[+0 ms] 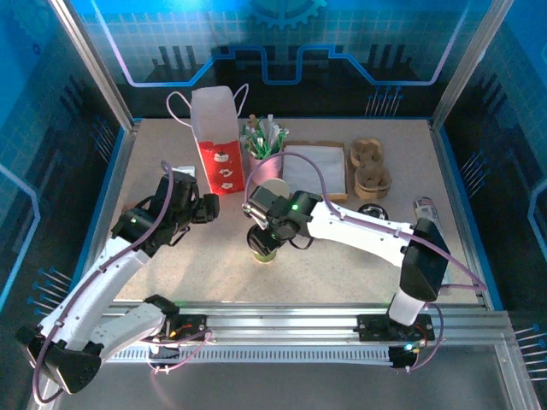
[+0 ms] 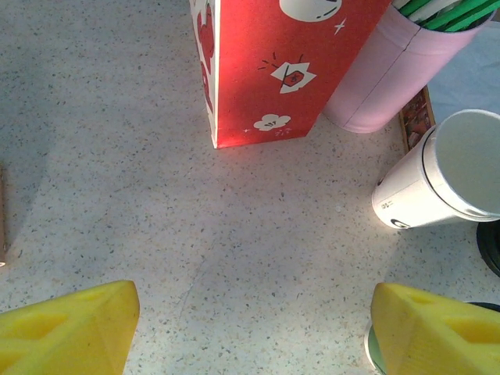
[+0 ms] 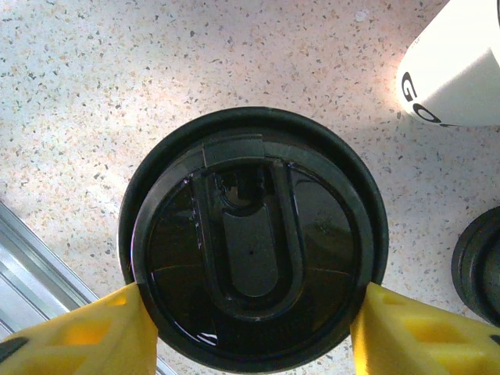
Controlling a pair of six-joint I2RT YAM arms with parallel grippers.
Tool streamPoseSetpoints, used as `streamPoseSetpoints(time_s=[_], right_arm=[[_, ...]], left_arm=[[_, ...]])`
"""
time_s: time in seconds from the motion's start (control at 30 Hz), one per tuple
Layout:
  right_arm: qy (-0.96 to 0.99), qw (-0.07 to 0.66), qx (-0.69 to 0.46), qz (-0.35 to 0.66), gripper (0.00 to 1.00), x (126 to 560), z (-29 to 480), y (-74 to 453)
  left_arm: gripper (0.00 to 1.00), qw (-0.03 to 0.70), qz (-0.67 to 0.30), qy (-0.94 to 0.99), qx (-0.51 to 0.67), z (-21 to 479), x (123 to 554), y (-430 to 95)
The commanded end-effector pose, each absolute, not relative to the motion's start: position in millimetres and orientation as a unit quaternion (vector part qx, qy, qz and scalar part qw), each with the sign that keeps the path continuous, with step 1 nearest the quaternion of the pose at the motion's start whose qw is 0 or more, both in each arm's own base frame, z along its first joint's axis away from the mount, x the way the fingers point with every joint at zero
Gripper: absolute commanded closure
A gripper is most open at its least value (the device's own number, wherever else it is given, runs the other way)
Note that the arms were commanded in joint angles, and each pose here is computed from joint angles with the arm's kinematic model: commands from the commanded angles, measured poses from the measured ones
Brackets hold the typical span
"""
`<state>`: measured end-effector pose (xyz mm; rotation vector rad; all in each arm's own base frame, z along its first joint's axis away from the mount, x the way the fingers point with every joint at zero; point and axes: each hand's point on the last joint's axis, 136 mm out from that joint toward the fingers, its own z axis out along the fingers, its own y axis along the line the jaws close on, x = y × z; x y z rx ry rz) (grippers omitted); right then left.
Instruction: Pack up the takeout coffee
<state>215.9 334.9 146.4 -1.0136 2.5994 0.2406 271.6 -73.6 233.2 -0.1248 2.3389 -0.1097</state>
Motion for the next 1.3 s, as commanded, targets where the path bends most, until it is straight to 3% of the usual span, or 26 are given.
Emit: streamPoseSetpoints(time_s=[0.0, 0.8, 1.27], right_arm=[[0.914, 0.167, -0.36, 0.089, 0.41, 213.0, 148.6, 343.2], [0.913, 0.174, -0.367, 0.047, 0.41, 211.6, 155.2, 330.9], [0.914, 0.146, -0.376, 0.038, 0.41, 208.0, 131.4, 332.1]], left_arm=[[0.21, 0.383, -0.046, 0.922, -0.044, 228.7, 272.3, -74.6], [0.21, 0.381, -0.051, 0.922, -0.045, 228.2, 272.7, -75.0], [0.21, 0.379, -0.053, 0.923, -0.043, 227.2, 272.2, -76.0]])
